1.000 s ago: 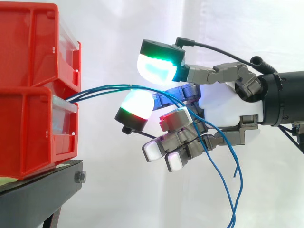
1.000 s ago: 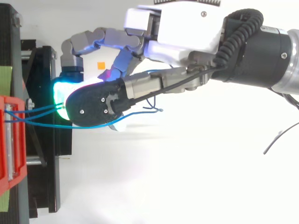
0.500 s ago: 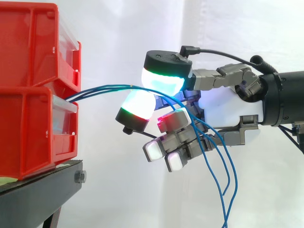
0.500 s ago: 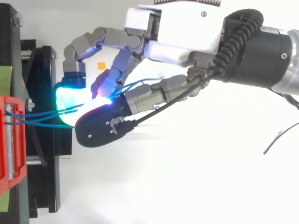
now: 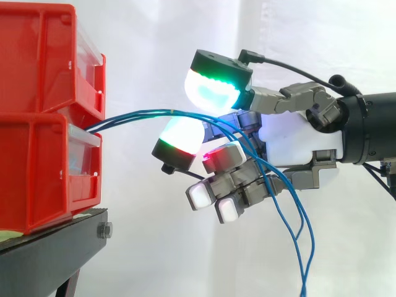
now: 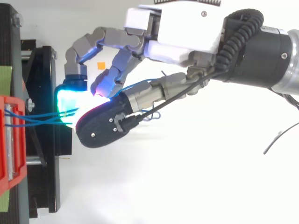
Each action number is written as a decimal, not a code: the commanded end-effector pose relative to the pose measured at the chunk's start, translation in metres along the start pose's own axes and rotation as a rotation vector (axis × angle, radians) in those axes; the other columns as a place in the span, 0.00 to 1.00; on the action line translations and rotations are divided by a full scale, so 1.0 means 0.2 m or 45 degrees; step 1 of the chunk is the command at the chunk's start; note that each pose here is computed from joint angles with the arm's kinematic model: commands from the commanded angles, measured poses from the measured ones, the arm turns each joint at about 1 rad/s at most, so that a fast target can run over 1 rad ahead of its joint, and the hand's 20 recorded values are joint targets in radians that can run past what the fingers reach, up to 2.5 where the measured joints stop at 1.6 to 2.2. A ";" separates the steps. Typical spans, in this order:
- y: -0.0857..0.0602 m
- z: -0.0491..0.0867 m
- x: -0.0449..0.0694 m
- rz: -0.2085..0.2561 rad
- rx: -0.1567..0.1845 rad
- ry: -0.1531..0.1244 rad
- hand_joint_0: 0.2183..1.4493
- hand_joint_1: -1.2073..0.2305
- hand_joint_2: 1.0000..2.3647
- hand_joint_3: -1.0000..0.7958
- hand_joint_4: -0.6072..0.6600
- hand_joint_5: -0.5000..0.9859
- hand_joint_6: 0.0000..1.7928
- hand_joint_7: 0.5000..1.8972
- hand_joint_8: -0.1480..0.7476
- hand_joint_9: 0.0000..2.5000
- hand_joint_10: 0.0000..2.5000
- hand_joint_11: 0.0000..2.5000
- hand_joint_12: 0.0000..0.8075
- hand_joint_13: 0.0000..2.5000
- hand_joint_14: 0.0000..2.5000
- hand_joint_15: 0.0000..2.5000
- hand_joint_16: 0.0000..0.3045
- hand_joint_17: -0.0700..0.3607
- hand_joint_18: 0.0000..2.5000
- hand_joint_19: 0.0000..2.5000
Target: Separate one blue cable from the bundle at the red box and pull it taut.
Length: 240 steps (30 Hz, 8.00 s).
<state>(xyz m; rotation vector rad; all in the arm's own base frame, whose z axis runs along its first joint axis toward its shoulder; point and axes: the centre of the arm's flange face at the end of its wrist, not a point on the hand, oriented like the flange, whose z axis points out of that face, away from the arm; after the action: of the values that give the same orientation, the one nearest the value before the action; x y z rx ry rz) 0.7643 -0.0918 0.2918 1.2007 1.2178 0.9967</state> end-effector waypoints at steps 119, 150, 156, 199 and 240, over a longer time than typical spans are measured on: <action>0.00 0.00 0.01 0.002 0.002 0.002 0.29 0.13 0.00 0.28 0.57 0.18 0.48 0.37 0.49 0.36 0.01 0.51 0.49 0.22 0.01 0.19 0.16 0.42 0.27 0.25; 0.00 0.00 0.00 0.004 0.005 -0.004 0.39 0.20 0.01 0.41 0.49 0.20 0.49 0.42 0.51 0.42 0.01 0.50 0.48 0.27 0.01 0.20 0.15 0.41 0.31 0.28; 0.00 0.00 -0.01 0.004 0.003 -0.006 0.43 0.19 0.01 0.38 0.49 0.20 0.49 0.40 0.50 0.42 0.01 0.51 0.47 0.27 0.01 0.21 0.15 0.41 0.30 0.28; 0.01 0.00 0.00 0.006 0.003 -0.002 0.32 0.51 0.01 0.42 0.54 0.24 0.44 0.48 0.52 0.44 0.01 0.44 0.48 0.27 0.01 0.21 0.16 0.41 0.29 0.31; 0.01 0.00 0.00 0.011 -0.001 -0.002 0.45 0.16 0.00 0.28 0.52 0.20 0.49 0.43 0.50 0.41 0.01 0.48 0.47 0.26 0.01 0.20 0.15 0.41 0.30 0.26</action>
<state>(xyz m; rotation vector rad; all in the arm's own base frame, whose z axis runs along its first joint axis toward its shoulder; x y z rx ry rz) 0.7642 -0.0909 0.2929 1.2065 1.2129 1.0008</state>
